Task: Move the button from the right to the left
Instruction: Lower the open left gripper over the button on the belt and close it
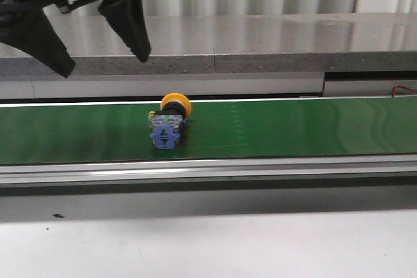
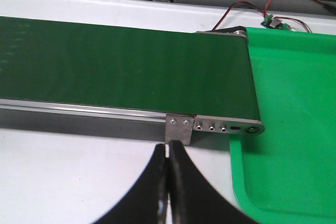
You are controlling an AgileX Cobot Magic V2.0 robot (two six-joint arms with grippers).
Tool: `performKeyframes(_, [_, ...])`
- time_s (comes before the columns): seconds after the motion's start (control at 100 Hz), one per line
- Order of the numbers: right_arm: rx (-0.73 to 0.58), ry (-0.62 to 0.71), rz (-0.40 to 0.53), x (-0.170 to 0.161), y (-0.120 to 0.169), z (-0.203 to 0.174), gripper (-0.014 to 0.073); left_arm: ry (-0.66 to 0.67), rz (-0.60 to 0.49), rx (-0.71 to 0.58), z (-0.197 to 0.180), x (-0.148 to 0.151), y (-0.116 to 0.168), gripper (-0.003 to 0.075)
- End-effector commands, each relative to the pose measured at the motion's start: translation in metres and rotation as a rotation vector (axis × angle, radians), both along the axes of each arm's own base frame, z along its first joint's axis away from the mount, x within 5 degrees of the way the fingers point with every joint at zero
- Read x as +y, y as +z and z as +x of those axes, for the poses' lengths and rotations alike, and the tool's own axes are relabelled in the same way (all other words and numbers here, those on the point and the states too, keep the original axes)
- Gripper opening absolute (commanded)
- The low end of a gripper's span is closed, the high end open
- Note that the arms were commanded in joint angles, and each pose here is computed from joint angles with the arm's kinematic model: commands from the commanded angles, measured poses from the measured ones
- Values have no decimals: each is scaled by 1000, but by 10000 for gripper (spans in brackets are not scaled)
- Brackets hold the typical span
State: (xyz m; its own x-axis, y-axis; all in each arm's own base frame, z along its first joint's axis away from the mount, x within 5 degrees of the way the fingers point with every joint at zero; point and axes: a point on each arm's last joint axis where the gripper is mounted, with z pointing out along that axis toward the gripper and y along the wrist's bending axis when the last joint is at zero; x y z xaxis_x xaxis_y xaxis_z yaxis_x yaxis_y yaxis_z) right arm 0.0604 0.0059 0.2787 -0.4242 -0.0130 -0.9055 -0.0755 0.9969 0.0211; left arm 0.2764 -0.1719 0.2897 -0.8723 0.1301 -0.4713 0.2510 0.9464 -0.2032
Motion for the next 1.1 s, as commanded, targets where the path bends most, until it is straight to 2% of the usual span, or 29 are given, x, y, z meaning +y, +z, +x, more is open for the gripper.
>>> performKeyframes(0.0, [-96,2,0,0,14,2,-68,-4,-42,-14,1,-13,19,638])
performKeyframes(0.24, [-96,2,0,0,14,2,-68,-23,15,92,9,-35,0,638])
performKeyframes(0.57, [-96,2,0,0,14,2,-68,-5,83,153,20,-39,-30,634])
performKeyframes(0.64, [-96,2,0,0,14,2,-68,11,90,166,22,-38,-33,578])
performKeyframes(0.69, [-96,2,0,0,14,2,-68,25,95,176,23,-37,-35,498])
performKeyframes(0.8, [-96,2,0,0,14,2,-68,30,105,183,24,-36,-37,262])
performKeyframes(0.87, [-96,2,0,0,14,2,-68,34,105,183,24,-35,-37,173])
performKeyframes(0.94, [-96,2,0,0,14,2,-68,52,98,186,25,-33,-36,143])
performKeyframes(1.09, [-96,2,0,0,14,2,-68,70,92,176,26,-26,-29,144])
